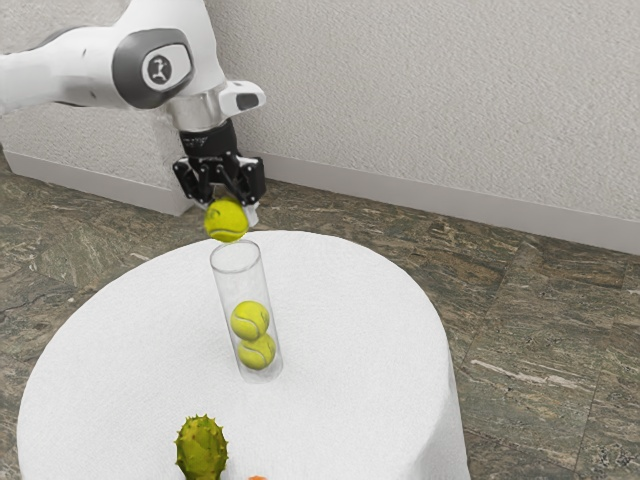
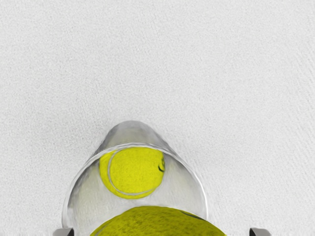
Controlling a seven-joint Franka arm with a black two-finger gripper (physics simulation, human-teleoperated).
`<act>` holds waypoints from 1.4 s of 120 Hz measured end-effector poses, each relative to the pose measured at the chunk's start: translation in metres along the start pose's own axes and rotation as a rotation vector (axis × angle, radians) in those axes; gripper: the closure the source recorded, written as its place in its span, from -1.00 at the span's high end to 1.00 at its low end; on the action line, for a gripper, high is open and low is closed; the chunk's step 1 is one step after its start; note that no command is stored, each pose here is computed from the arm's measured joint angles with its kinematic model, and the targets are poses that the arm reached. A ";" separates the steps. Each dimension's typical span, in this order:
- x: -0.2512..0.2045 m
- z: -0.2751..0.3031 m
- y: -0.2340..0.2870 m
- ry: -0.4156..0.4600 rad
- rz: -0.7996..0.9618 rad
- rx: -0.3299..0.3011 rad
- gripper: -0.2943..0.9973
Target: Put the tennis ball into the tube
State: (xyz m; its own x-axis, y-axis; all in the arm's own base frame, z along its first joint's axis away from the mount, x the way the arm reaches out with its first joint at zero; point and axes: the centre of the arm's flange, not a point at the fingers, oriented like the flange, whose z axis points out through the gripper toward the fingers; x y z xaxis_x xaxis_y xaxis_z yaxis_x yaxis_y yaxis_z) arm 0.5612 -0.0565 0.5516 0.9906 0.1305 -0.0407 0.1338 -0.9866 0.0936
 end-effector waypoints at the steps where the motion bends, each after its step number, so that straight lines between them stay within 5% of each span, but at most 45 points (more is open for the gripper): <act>1: -0.001 0.001 0.003 -0.002 0.002 0.000 0.05; 24: -0.003 0.028 0.040 -0.058 0.010 0.006 0.06; 52: 0.029 0.031 -0.092 -0.071 -0.277 -0.032 0.06; 76: 0.024 0.036 -0.038 -0.079 -0.221 -0.049 0.03; 132: 0.012 0.034 -0.022 -0.074 -0.271 -0.098 -0.02; 168: 0.000 0.017 -0.026 -0.033 -0.289 -0.108 0.38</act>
State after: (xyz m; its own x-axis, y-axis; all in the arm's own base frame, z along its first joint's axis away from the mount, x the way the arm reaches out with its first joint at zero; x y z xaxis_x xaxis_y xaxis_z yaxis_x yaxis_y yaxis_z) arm 0.5576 -0.0320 0.5325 0.9101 0.3988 -0.1129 0.4134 -0.8928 0.1787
